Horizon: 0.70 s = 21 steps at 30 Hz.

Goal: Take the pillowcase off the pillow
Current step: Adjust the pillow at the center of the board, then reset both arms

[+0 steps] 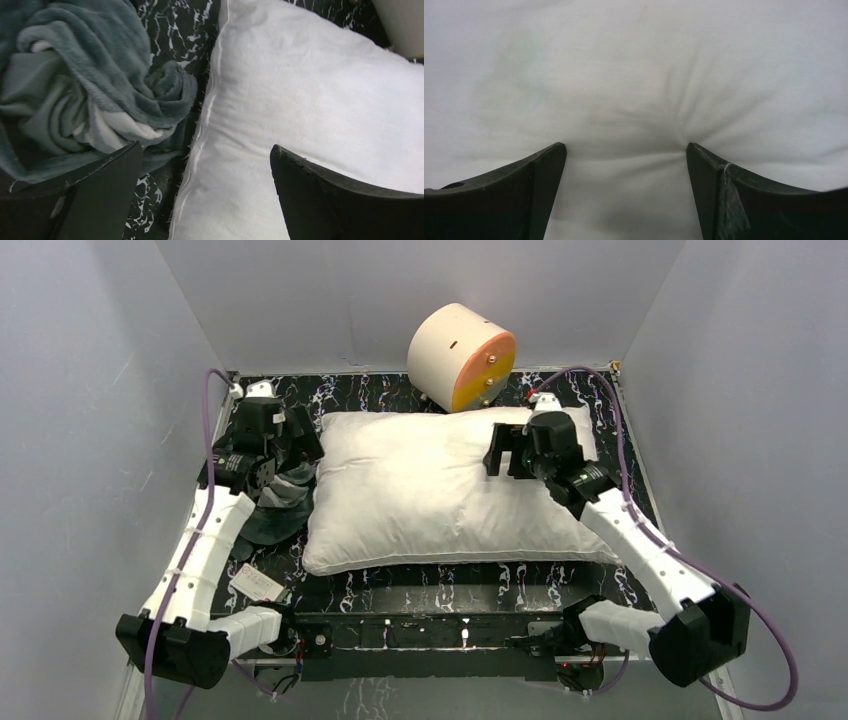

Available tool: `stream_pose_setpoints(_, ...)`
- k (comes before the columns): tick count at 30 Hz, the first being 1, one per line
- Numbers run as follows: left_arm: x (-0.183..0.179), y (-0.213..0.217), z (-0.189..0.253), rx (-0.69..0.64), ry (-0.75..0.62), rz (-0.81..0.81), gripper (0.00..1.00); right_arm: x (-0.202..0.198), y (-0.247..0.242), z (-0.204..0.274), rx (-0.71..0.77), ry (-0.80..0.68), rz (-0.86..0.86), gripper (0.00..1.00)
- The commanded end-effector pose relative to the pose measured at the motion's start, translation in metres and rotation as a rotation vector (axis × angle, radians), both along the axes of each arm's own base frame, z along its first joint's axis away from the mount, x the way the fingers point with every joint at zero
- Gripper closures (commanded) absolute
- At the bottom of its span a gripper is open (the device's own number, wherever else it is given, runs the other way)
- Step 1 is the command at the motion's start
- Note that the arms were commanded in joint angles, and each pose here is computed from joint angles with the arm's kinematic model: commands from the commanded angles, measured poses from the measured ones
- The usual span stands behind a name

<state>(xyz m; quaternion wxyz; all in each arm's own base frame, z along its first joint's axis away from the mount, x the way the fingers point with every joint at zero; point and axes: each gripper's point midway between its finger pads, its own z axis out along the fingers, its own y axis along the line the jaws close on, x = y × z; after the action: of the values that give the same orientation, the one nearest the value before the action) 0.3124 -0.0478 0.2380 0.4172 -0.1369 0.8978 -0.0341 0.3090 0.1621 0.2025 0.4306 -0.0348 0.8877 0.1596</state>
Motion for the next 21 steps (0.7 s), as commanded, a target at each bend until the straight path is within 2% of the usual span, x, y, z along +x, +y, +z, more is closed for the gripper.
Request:
stream_pose_setpoints(1,-0.018,0.033,0.029,0.09,-0.035,0.147,0.02,0.0,-0.031,0.079,0.042,-0.307,-0.103,0.01)
stream_pose_setpoints(5,-0.03,0.04,0.055,0.09,-0.104,0.16,0.02,-0.02,-0.066,0.144,0.116,-0.578,-0.222,0.01)
stream_pose_setpoints(9,-0.041,0.042,0.081,0.09,-0.183,0.134,0.02,-0.043,-0.096,0.173,0.153,-0.686,-0.333,0.01)
stream_pose_setpoints(13,-0.044,0.039,0.094,0.068,-0.22,0.117,0.02,-0.05,-0.101,0.167,0.128,-0.644,-0.339,0.02)
stream_pose_setpoints(21,-0.041,0.032,0.091,0.056,-0.202,0.085,0.02,-0.036,-0.078,0.13,0.046,-0.478,-0.237,0.02)
